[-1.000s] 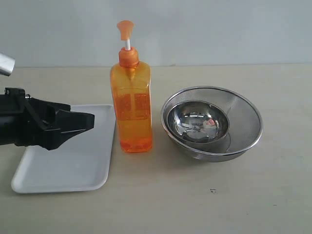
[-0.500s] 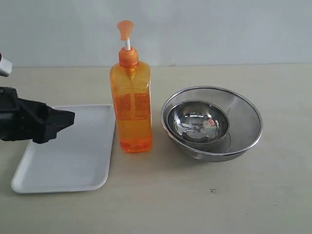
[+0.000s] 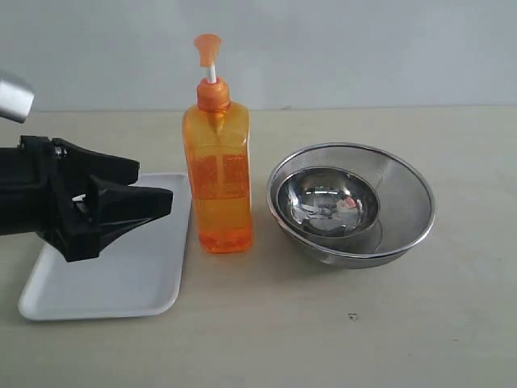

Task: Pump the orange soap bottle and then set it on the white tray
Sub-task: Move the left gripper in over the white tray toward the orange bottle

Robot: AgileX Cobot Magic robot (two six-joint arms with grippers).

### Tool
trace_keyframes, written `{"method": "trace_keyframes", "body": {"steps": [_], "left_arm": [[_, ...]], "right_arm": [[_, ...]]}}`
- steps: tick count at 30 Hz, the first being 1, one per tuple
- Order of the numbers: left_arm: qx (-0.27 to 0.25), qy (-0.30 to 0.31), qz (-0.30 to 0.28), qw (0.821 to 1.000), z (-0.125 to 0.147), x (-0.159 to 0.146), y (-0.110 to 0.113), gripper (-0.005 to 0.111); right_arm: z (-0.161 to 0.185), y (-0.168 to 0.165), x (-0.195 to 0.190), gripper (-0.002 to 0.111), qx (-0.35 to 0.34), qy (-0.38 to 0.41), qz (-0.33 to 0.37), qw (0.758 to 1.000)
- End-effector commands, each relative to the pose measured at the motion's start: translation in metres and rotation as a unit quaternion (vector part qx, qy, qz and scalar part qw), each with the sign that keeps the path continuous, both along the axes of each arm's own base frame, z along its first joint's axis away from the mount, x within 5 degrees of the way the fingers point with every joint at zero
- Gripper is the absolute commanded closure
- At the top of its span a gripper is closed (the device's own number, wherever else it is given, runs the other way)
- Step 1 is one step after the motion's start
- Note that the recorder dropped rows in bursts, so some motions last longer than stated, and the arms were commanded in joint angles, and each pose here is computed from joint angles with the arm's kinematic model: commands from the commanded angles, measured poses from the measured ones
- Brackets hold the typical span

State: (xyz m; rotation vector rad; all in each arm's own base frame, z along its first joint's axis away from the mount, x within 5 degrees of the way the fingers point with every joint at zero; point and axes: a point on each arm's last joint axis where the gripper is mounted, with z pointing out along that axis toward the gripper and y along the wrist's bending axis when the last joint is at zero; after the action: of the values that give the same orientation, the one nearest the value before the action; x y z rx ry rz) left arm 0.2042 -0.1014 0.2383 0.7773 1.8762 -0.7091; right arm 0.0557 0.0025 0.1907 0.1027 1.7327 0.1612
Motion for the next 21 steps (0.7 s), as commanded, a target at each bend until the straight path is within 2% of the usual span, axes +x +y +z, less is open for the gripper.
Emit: {"method": "trace_keyframes", "body": {"steps": [1, 3, 4, 5, 8, 9, 10, 12, 16, 18, 21], "left_arm": [[0.016, -0.011, 0.010, 1.000, 0.000, 0.000, -0.001, 0.042], [0.016, -0.015, 0.016, 1.000, 0.002, -0.002, 0.000, 0.042], [0.056, -0.020, -0.003, 0.998, 0.001, -0.003, 0.001, 0.042], [0.074, -0.015, -0.008, 0.997, 0.000, -0.003, 0.002, 0.042], [0.128, 0.026, -0.009, 0.991, -0.004, -0.004, 0.007, 0.042], [0.139, 0.080, 0.021, 0.987, -0.006, -0.004, 0.010, 0.042], [0.126, 0.106, 0.069, 0.984, -0.006, -0.001, 0.010, 0.042], [0.091, 0.121, 0.112, 0.982, -0.004, 0.002, 0.009, 0.042], [0.040, 0.120, 0.109, 0.986, 0.002, 0.001, -0.003, 0.042], [0.059, 0.136, 0.127, 0.981, -0.001, -0.001, -0.004, 0.042], [0.071, 0.156, 0.215, 0.961, -0.003, 0.002, 0.003, 0.042]], "right_arm": [[0.001, 0.000, 0.000, 0.108, 0.000, -0.007, 0.001, 1.000], [0.001, 0.000, 0.000, 0.108, 0.000, -0.007, 0.001, 1.000], [0.001, 0.000, 0.000, 0.108, 0.000, -0.007, 0.001, 1.000], [0.001, 0.000, 0.000, 0.108, 0.000, -0.007, 0.001, 1.000], [0.001, 0.000, 0.000, 0.108, 0.000, -0.007, 0.001, 1.000], [0.001, 0.000, 0.000, 0.108, 0.000, -0.007, 0.001, 1.000], [0.001, 0.000, 0.000, 0.108, 0.000, -0.007, 0.001, 1.000], [0.001, 0.000, 0.000, 0.108, 0.000, -0.007, 0.001, 1.000], [0.001, 0.000, 0.000, 0.108, 0.000, -0.007, 0.001, 1.000], [0.001, 0.000, 0.000, 0.108, 0.000, -0.007, 0.001, 1.000], [0.001, 0.000, 0.000, 0.108, 0.000, -0.007, 0.001, 1.000]]}}
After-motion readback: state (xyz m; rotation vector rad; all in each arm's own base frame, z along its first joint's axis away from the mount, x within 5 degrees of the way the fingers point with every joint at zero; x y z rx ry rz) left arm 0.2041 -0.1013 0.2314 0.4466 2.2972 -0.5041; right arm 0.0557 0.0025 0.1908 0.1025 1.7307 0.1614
